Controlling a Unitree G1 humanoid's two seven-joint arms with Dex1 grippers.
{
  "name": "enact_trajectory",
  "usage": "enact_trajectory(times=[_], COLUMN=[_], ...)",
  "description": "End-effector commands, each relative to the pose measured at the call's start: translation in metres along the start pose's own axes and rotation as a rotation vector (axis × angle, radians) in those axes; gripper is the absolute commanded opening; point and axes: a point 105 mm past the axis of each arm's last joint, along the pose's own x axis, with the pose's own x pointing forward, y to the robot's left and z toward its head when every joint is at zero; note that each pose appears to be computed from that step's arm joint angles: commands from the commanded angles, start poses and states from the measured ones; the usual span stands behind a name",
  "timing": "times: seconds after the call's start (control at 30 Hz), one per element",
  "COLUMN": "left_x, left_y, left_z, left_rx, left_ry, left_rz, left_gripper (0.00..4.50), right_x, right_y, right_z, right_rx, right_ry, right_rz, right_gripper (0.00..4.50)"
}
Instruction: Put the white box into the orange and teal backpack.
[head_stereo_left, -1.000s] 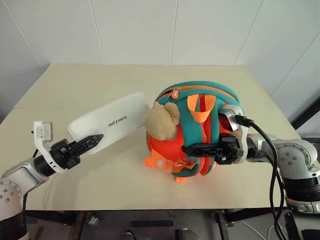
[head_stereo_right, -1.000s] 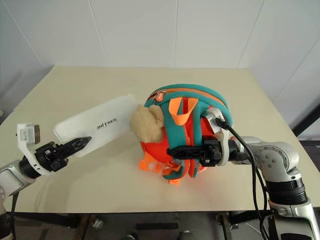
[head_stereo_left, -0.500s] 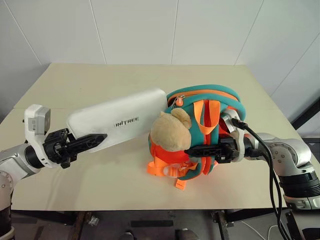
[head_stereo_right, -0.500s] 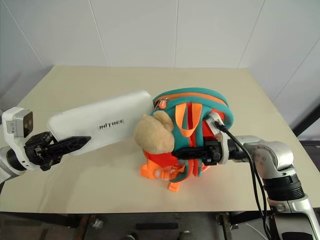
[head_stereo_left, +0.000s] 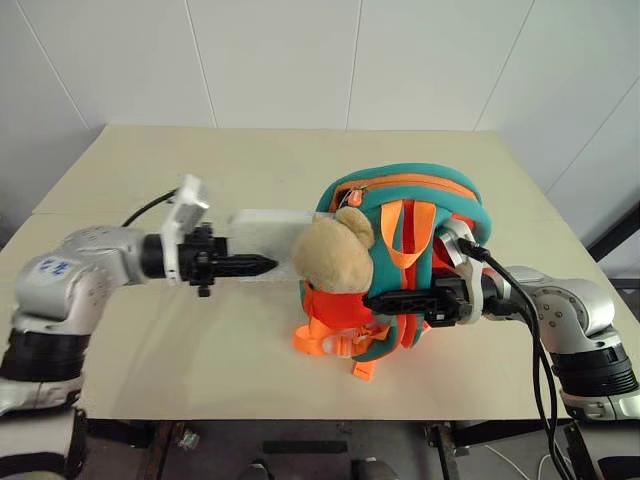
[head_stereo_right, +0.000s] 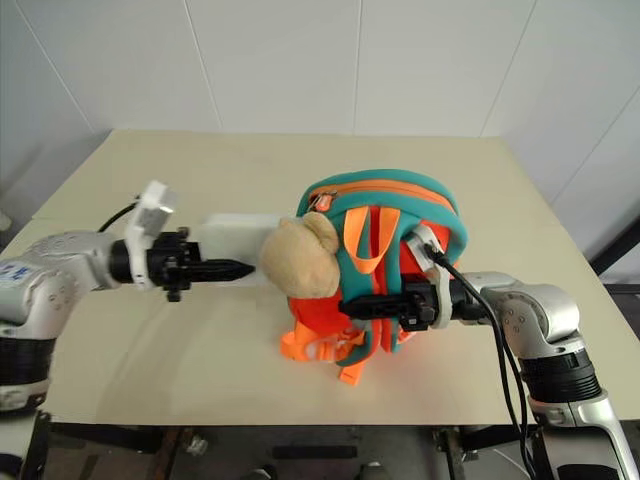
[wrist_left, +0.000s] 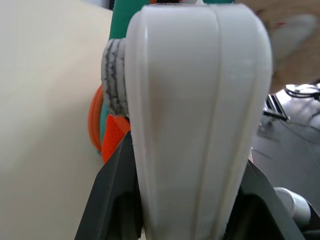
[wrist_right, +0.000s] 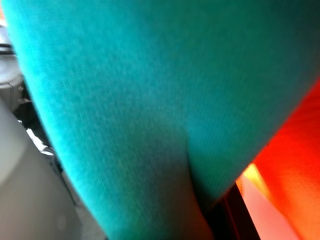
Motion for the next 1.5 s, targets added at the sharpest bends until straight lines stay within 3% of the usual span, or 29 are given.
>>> enact_trajectory(times=[0.03, 0.37, 0.53, 0.57, 0.83, 1.03, 1.27, 1.5], left_x=[0.029, 0.101, 0.110, 0.110, 0.069, 0.029, -0.017, -0.031], left_y=[0.002, 0.012, 0.019, 0.019, 0.023, 0.029, 0.022, 0.009], left_z=[-0.007, 0.006, 0.012, 0.013, 0.022, 0.032, 0.027, 0.039], left_rx=[0.029, 0.137, 0.155, 0.167, 0.201, 0.250, 0.261, 0.272], left_ry=[0.102, 0.110, 0.036, 0.026, -0.056, -0.104, -0.066, -0.190], left_rz=[-0.048, -0.105, -0.072, -0.067, -0.056, -0.025, -0.026, -0.009], left_gripper=[1.33, 1.33, 1.33, 2.04, 4.10, 4.10, 4.10, 4.10], right_x=[-0.001, 0.003, 0.005, 0.005, 0.004, 0.004, 0.003, 0.005], right_y=[0.012, 0.023, 0.024, 0.024, 0.023, 0.016, 0.009, 0.006], right_z=[0.012, 0.007, 0.007, 0.007, 0.005, 0.006, 0.004, 0.000], right_rx=[-0.075, -0.089, -0.094, -0.094, -0.085, -0.081, -0.081, -0.068], right_ry=[-0.007, -0.046, -0.067, -0.070, -0.071, -0.067, -0.062, -0.062], right_rz=[0.014, -0.023, -0.045, -0.048, -0.064, -0.078, -0.097, -0.096], right_gripper=[0.03, 0.03, 0.03, 0.00, 0.00, 0.00, 0.00, 0.00])
